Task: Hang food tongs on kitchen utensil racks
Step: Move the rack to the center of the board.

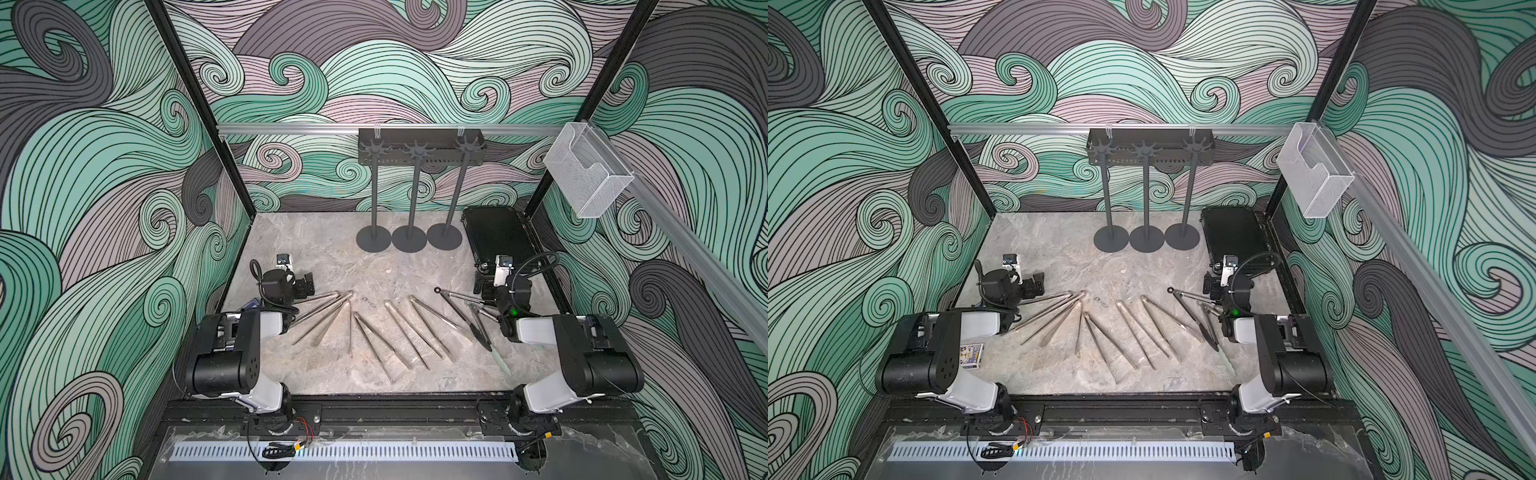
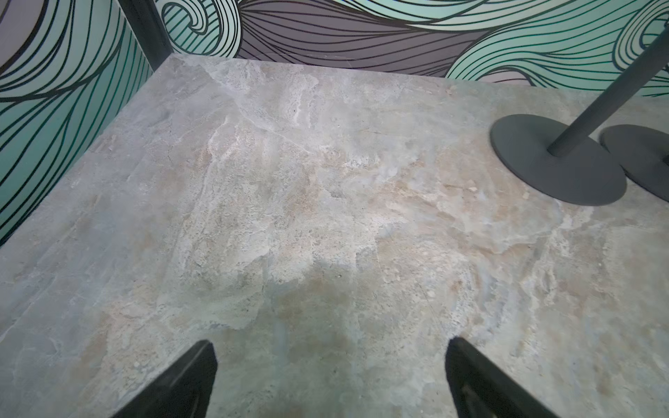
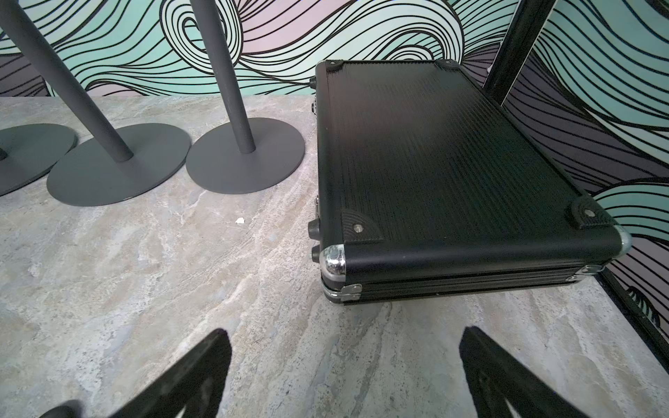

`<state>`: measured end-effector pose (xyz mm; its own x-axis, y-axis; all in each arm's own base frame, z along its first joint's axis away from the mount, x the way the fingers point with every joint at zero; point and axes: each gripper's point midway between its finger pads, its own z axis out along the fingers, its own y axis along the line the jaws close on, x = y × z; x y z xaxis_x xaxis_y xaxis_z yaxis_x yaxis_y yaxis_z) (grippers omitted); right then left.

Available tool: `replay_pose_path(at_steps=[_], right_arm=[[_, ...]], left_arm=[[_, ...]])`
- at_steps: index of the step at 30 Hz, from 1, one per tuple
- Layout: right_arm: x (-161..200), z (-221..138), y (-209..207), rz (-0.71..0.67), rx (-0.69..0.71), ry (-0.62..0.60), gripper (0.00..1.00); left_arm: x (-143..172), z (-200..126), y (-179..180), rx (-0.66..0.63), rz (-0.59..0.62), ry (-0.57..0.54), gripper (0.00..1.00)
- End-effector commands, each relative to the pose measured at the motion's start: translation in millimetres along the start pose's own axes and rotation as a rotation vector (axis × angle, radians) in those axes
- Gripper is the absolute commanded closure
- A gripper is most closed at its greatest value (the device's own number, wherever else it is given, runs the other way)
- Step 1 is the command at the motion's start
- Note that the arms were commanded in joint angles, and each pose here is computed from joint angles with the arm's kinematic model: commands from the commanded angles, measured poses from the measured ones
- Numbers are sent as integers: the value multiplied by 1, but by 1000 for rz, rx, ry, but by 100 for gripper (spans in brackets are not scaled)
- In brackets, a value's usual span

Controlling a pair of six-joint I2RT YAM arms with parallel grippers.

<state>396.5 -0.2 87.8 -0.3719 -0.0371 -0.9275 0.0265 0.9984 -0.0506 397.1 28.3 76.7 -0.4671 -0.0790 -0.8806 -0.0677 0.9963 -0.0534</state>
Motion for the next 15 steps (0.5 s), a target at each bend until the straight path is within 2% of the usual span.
replay_pose_path(at_steps=[1,15], right_arm=[[-5,0,-2,7,10,-16,1],[-6,0,-1,7,9,-17,1]], left_arm=[[-8,1,3,-12,1,-17,1],[-8,1,3,-13,3,-19,1]])
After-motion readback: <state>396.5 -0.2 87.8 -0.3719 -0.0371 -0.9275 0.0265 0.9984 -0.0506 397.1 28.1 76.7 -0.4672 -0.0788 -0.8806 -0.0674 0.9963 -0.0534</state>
